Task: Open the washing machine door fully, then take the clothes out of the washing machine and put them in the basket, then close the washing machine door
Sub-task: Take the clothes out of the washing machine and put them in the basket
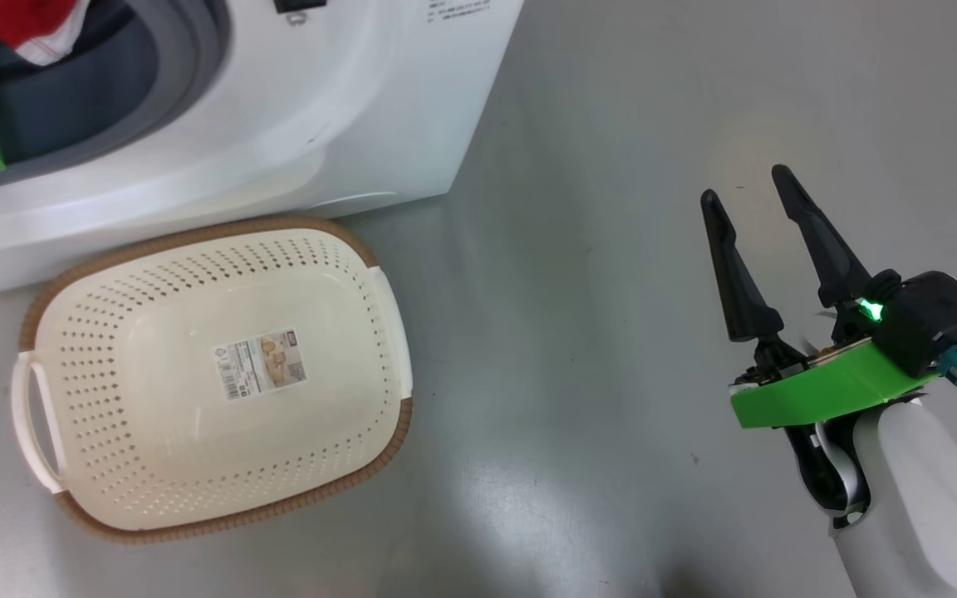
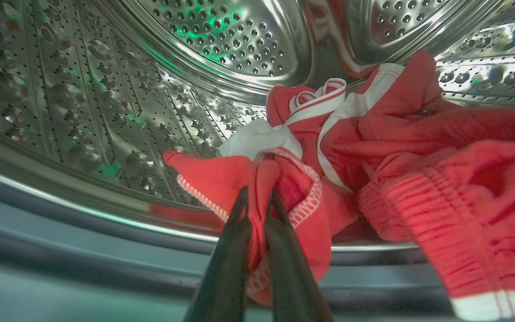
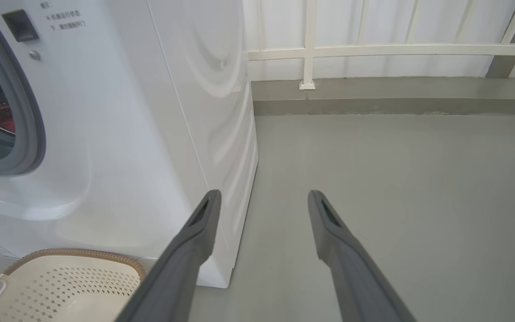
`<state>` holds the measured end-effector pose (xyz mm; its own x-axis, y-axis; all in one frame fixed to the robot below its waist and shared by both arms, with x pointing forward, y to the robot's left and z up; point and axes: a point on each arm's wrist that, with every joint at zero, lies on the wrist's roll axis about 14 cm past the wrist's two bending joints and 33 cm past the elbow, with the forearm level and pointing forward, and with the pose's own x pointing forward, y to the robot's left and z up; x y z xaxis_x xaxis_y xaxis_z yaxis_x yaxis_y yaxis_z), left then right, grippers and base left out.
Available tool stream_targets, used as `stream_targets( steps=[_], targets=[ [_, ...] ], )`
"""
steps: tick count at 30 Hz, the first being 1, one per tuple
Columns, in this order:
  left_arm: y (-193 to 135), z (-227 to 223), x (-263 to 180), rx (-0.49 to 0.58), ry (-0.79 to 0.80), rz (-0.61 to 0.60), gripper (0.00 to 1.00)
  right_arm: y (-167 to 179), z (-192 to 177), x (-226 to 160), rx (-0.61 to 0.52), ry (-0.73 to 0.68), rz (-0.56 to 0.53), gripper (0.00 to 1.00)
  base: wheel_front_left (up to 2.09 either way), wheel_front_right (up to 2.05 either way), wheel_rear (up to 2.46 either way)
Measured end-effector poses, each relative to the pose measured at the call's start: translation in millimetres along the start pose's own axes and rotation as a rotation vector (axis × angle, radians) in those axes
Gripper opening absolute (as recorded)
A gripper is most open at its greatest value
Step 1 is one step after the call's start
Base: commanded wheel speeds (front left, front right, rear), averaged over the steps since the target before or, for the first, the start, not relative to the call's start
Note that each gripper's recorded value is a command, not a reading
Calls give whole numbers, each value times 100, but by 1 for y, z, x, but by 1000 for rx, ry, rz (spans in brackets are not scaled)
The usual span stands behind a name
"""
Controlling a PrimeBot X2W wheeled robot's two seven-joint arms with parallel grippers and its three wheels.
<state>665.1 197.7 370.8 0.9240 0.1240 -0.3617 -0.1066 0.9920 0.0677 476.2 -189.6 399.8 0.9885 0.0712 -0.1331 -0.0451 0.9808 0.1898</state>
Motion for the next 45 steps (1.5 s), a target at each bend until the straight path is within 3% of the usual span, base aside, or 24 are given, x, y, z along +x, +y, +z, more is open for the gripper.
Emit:
stream_targets(
  steps=[14,34,45],
  targets=[
    [24,41,-29,-72,-218,-4,0,8,14,4,7,-41,21,100,0,0,0],
    [41,79,-127,-163,-437,-4,0,22,46,-23,17,-104,41,100,0,0,0],
    [52,101,-184,-158,-541,4,0,29,65,-42,19,-146,53,100,0,0,0]
  ],
)
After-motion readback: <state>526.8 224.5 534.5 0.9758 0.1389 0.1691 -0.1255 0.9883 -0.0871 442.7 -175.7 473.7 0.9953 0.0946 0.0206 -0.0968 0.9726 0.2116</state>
